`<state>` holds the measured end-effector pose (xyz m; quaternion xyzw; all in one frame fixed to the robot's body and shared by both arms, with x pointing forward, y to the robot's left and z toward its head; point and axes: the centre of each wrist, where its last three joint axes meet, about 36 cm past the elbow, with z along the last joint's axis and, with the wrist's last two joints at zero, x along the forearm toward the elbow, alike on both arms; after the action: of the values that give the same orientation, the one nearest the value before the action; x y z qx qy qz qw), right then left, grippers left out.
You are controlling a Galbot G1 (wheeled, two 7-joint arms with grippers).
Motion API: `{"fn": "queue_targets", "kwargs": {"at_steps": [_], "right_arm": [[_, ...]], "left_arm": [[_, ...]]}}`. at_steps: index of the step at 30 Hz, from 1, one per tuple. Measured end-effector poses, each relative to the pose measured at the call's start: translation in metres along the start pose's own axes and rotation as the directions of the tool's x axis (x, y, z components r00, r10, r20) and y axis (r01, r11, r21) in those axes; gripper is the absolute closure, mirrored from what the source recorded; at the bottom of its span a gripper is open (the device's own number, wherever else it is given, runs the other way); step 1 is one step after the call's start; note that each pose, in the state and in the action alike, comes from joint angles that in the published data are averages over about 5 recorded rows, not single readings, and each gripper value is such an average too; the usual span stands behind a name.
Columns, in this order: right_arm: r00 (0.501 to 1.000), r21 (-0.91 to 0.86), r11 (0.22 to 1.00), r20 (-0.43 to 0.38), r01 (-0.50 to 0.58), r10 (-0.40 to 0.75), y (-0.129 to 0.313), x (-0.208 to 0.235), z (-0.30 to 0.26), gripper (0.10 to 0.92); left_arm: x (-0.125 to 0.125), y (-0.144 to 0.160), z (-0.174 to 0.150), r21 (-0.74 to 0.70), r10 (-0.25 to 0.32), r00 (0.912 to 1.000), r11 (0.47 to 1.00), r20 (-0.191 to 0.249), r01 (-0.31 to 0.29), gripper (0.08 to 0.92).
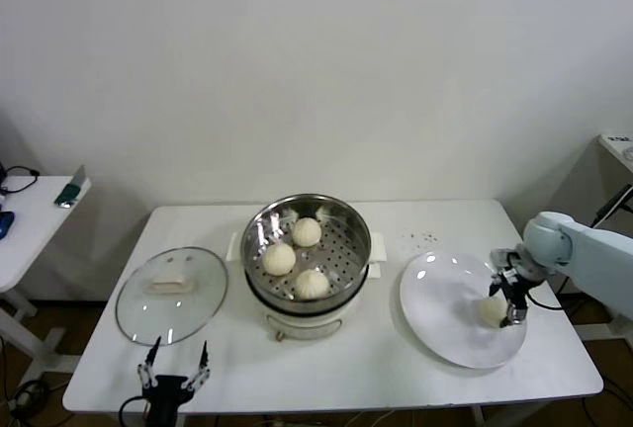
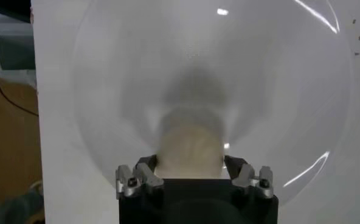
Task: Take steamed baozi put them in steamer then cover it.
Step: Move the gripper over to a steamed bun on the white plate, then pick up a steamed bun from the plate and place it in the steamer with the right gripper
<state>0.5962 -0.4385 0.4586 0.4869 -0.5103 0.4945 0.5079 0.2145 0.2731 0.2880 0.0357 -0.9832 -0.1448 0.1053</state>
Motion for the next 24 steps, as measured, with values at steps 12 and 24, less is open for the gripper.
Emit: {"fn": "queue_targets", "kwargs": {"at_steps": [12, 24], "right_arm": [[1.0, -0.004, 1.0, -0.002, -0.002, 0.002, -0.002, 0.004, 0.001, 0.37], [0.996, 0.011, 0.997, 0.041, -0.074, 0.073, -0.033, 0.06, -0.029, 0.378]], "left_arm": [[0.001, 0.0, 0.001, 0.002, -0.001, 1.0, 1.0, 0.002, 0.001, 0.177], [-0.002, -0.005, -0.003, 0.01, 0.013, 0.9998, 1.0, 0.016, -0.013, 0.177]]}}
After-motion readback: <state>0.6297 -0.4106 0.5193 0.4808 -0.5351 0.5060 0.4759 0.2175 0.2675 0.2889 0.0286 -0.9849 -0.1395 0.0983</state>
